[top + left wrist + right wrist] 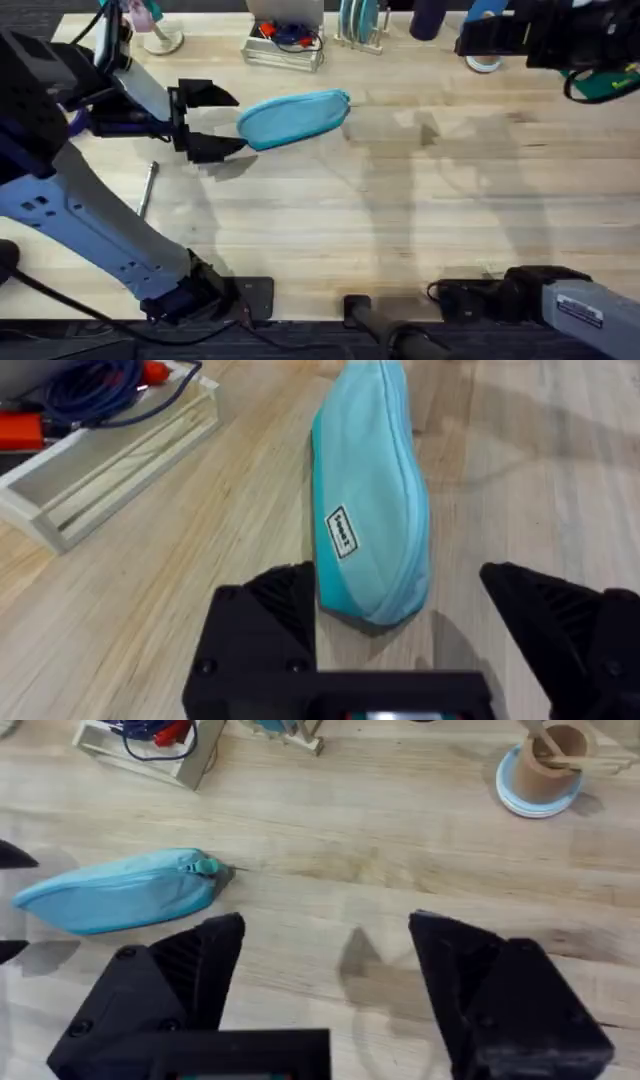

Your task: Unzip the bag, pick up the pens from the table one at a time and place them inside, then zip the bag closed.

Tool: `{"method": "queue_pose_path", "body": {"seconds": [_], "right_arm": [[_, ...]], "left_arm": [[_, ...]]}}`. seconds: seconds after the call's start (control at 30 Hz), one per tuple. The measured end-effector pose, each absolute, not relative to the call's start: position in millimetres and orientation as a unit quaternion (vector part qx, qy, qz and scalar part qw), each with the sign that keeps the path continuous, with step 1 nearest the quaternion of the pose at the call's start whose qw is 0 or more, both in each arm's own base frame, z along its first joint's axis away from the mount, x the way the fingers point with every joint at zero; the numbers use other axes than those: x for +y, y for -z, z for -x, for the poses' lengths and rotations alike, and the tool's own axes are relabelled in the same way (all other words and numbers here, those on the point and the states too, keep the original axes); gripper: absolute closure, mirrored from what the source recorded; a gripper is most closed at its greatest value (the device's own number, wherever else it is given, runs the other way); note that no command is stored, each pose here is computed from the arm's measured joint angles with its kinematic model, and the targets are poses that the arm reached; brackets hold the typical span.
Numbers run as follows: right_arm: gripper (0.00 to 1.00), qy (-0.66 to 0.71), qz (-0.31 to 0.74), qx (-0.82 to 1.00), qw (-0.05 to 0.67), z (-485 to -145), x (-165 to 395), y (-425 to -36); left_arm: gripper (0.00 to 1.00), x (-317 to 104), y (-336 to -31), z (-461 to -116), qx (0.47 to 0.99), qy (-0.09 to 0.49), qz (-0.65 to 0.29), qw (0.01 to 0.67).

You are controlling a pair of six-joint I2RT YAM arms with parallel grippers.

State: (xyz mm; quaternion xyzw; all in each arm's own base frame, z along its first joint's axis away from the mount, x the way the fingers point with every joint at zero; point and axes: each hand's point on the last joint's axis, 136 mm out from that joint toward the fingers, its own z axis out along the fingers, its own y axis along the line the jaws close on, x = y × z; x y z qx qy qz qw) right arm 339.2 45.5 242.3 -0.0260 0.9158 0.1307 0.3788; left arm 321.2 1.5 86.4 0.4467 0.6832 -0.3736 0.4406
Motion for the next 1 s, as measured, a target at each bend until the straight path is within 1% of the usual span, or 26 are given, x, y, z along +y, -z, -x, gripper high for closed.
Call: {"method": "queue_pose_path", "body": {"seconds": [0.33,0.7,0.77,0.8,0.87,0.93,0.97,1.0], "right_arm": [[0.004,-0.131,0.026,0.916,0.379,-339.2,45.5,-242.3],[0.005,-0.131,0.026,0.916,0.379,-339.2,45.5,-242.3],[0.004,-0.131,0.026,0.916,0.379,-339.2,45.5,-242.3],[0.005,-0.131,0.026,0.916,0.379,-339.2,45.5,-242.3],[0.004,-0.131,0.026,0.916,0.379,-339.1,45.5,-242.5],[0.004,-0.131,0.026,0.916,0.379,-339.1,45.5,-242.4],[0.005,-0.131,0.026,0.916,0.379,-339.1,45.5,-242.4],[0.004,-0.131,0.026,0.916,0.379,-339.1,45.5,-242.5]], "left_arm": [[0.007,-18.3,-85.4,-322.3,0.667,0.382,-0.472,0.431],[0.005,-19.2,-85.7,-321.8,0.667,0.384,-0.472,0.430],[0.174,-19.2,-85.7,-321.9,0.667,0.384,-0.472,0.430],[0.295,-19.2,-86.0,-322.0,0.667,0.385,-0.471,0.431],[0.620,-19.2,-86.2,-322.3,0.667,0.384,-0.471,0.432],[0.905,-19.1,-86.3,-322.9,0.666,0.383,-0.472,0.433],[0.942,-19.0,-86.3,-323.4,0.665,0.382,-0.472,0.434],[0.951,-19.0,-86.3,-323.5,0.665,0.382,-0.472,0.434]]}}
